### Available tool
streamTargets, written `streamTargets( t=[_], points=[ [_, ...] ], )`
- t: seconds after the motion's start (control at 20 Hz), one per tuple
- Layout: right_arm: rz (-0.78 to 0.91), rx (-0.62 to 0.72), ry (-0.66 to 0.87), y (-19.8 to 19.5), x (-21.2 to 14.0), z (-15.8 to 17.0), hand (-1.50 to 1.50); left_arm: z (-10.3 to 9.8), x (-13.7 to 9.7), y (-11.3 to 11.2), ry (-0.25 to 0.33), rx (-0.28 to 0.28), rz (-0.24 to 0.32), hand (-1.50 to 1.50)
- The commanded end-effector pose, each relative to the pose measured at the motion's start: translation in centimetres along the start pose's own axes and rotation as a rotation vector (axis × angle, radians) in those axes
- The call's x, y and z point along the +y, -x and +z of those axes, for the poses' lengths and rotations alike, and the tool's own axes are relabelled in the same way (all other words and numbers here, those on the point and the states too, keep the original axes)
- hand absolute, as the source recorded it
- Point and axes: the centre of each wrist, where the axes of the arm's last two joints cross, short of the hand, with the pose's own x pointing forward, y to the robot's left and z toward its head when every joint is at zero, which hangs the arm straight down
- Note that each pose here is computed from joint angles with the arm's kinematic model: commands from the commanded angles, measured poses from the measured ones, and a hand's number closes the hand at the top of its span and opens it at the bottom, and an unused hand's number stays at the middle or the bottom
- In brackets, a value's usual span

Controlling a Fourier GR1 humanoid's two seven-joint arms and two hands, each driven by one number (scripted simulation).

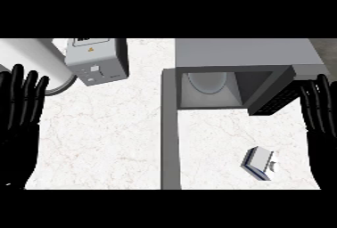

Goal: Pick up the milk, place it into the microwave and close the microwave

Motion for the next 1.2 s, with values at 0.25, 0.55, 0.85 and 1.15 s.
streamTargets(
  t=[0.25, 0.55, 0.85, 1.15],
  points=[
    [0.163, 0.002, 0.112, -1.1, -1.1, 0.0, -1.5, -1.4, 2.7, 2.1, 0.119, 0.033, 0.019, -1.5],
    [-0.025, 0.094, 0.207, -0.2, -0.3, 2.9, -1.5, 2.1, 3.3, 1.2, 0.038, 0.158, 0.075, -1.5],
    [0.014, 0.158, 0.243, -0.4, -0.3, 4.5, -1.5, 3.3, 3.3, 0.9, 0.022, 0.148, 0.078, -1.5],
    [0.055, 0.209, 0.208, 2.4, -0.7, 4.8, -1.5, 3.6, 2.0, -0.9, 0.014, 0.149, 0.078, -1.5]
  ],
)
